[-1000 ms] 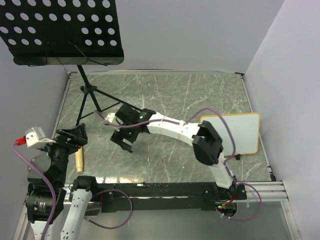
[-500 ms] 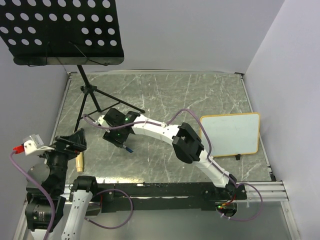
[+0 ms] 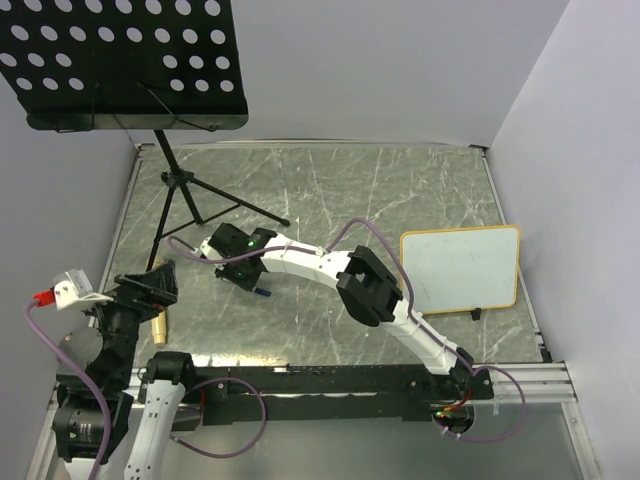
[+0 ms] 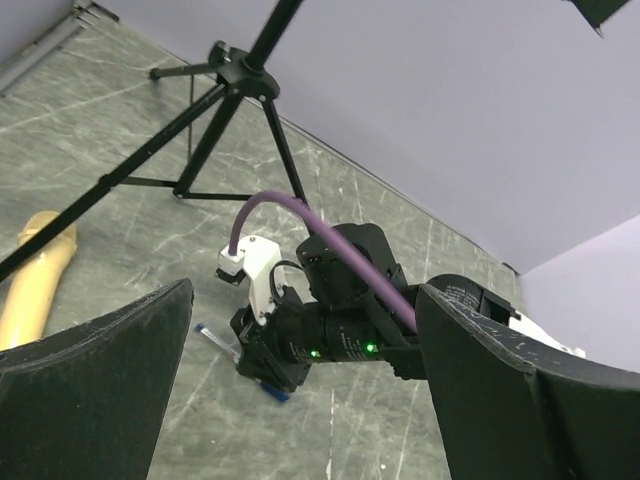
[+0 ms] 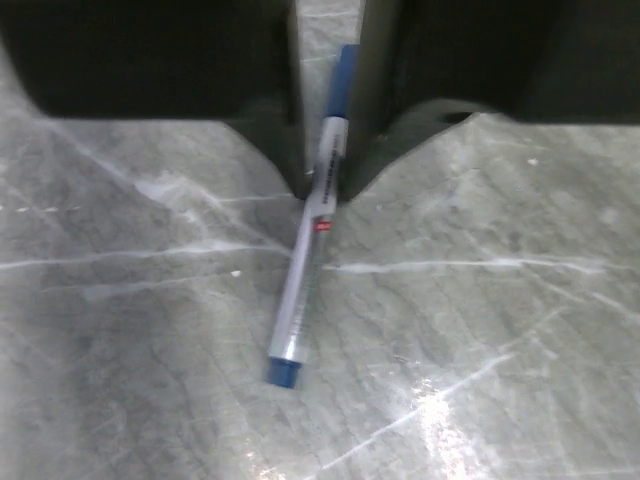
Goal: Write a sentence on the whiteboard
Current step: Pick up the whiteboard marker from the center of the board, then pass from the right arm to the left
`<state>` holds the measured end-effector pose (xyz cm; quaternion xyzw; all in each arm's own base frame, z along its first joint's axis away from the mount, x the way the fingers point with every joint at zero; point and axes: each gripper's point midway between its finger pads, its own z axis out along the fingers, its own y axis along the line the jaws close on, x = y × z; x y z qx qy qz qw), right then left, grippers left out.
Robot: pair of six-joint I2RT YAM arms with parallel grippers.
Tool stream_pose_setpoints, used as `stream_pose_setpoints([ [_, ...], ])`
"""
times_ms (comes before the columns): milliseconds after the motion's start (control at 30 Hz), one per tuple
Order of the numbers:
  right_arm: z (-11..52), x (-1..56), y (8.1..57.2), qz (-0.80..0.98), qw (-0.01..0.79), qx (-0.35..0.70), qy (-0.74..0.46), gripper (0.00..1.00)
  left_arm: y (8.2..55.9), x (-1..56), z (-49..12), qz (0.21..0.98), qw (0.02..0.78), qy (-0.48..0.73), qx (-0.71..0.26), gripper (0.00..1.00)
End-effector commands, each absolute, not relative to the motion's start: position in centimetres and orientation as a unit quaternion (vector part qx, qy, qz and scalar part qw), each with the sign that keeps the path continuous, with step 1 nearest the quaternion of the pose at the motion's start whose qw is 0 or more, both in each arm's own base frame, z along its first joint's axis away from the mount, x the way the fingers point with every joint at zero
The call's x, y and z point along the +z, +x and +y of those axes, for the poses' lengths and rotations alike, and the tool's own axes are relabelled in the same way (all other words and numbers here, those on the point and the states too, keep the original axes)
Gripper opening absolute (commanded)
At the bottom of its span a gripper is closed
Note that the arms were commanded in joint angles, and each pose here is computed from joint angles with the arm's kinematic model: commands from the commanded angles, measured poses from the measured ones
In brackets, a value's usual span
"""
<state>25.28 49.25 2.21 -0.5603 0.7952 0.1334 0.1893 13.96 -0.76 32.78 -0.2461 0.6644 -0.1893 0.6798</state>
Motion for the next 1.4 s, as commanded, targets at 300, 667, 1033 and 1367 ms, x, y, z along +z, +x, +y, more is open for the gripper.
stream_pose_setpoints([
  [300,39.8,7.0,25.8,0.829,0.169,0.182,-0.501,0.14,15.3,33.0,-9.9,0.674,0.633,-0.058,-0.377,0.97],
  [667,34.3,18.6,28.4,0.825,0.222,0.396,-0.337,0.13,19.6,29.5,-14.9,0.656,0.531,-0.036,-0.536,0.98],
  [1033,32.1,22.5,29.7,0.814,0.243,0.469,-0.242,0.13,24.3,26.6,-25.3,0.703,0.453,-0.069,-0.544,0.99],
  [1367,30.9,23.3,29.8,0.808,0.249,0.486,-0.221,0.13,27.4,23.8,-31.6,0.743,0.432,-0.065,-0.506,0.86],
])
